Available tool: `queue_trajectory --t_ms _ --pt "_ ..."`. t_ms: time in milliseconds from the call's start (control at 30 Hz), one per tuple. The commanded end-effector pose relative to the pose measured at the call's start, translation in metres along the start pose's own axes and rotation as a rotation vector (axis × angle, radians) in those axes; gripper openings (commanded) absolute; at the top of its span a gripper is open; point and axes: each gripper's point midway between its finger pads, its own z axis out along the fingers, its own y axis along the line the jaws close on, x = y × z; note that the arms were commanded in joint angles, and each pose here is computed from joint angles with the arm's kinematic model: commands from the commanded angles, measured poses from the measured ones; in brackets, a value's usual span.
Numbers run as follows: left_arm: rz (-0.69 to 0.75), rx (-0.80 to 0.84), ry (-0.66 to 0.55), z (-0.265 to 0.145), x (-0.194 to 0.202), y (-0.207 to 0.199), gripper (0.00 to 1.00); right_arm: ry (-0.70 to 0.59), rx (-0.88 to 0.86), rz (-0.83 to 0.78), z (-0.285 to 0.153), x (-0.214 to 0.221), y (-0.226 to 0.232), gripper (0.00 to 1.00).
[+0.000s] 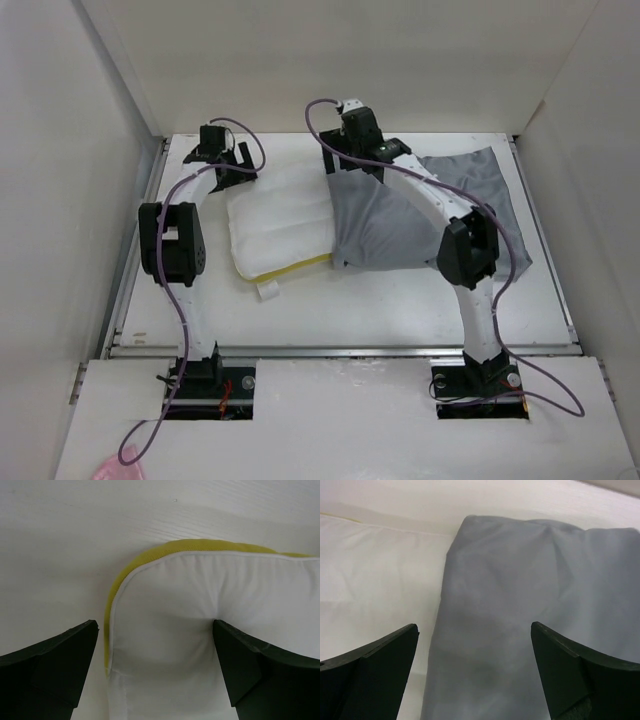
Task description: Put the pillow into the pillowcase
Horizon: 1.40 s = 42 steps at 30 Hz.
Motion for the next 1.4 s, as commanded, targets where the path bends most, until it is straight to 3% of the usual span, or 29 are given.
queue_trajectory --t_ms 0,67,100,133,200,233,300,333,433,467,500,767,967,1167,1267,1367 --pt "0.053 0.065 0.026 -0.003 0.003 -0.008 1.00 0.004 0.030 -0.059 0.013 -0.003 0.008 0.99" --pt "0.062 0.127 0.064 0.003 0.014 -0.017 0.95 -0.002 0.033 -0.064 0.027 -0.004 0.017 0.98" --pt "0.077 0.152 0.068 0.005 0.016 -0.020 0.62 -0.002 0.033 -0.064 0.033 -0.003 0.018 0.91" --pt "0.076 0.163 0.084 0.009 0.021 -0.021 0.40 -0.029 0.045 -0.058 0.036 -0.011 0.018 0.81" --pt "0.075 0.190 0.093 0.010 0.024 -0.025 0.06 -0.023 0.046 -0.060 0.050 -0.004 0.020 0.68" --pt "0.077 0.195 0.074 0.007 0.022 -0.026 0.00 -0.023 0.046 -0.060 0.054 -0.002 0.020 0.65" --pt "0.080 0.212 0.055 0.000 0.020 -0.029 0.00 -0.052 0.041 -0.044 0.061 -0.007 0.023 0.60" --pt "0.090 0.226 0.027 -0.009 0.016 -0.035 0.00 -0.065 0.039 -0.040 0.061 -0.010 0.023 0.43" --pt "0.089 0.246 -0.044 -0.031 0.001 -0.040 0.00 -0.075 0.047 -0.038 0.066 -0.010 0.023 0.23" --pt "0.091 0.260 -0.049 -0.035 0.003 -0.042 0.00 -0.075 0.047 -0.038 0.069 -0.008 0.023 0.08" --pt "0.095 0.277 -0.070 -0.041 -0.002 -0.045 0.00 -0.074 0.038 -0.029 0.069 -0.008 0.025 0.00" --pt "0.195 0.543 -0.235 -0.125 -0.034 -0.127 0.00 -0.129 -0.346 -0.111 0.022 -0.035 0.114 0.00" --pt "0.211 0.665 -0.404 -0.207 -0.055 -0.180 0.00 -0.166 -0.646 -0.243 -0.057 -0.048 0.197 0.00" --pt "0.103 0.580 -0.421 -0.204 -0.048 -0.167 0.00 -0.256 -1.068 -0.309 -0.170 -0.070 0.240 0.00" --pt "0.040 0.505 -0.428 -0.197 -0.046 -0.152 0.00 -0.255 -1.111 -0.299 -0.184 -0.070 0.236 0.00" --pt "-0.031 0.411 -0.404 -0.180 -0.029 -0.131 0.00 -0.186 -1.090 -0.246 -0.160 -0.058 0.222 0.00"
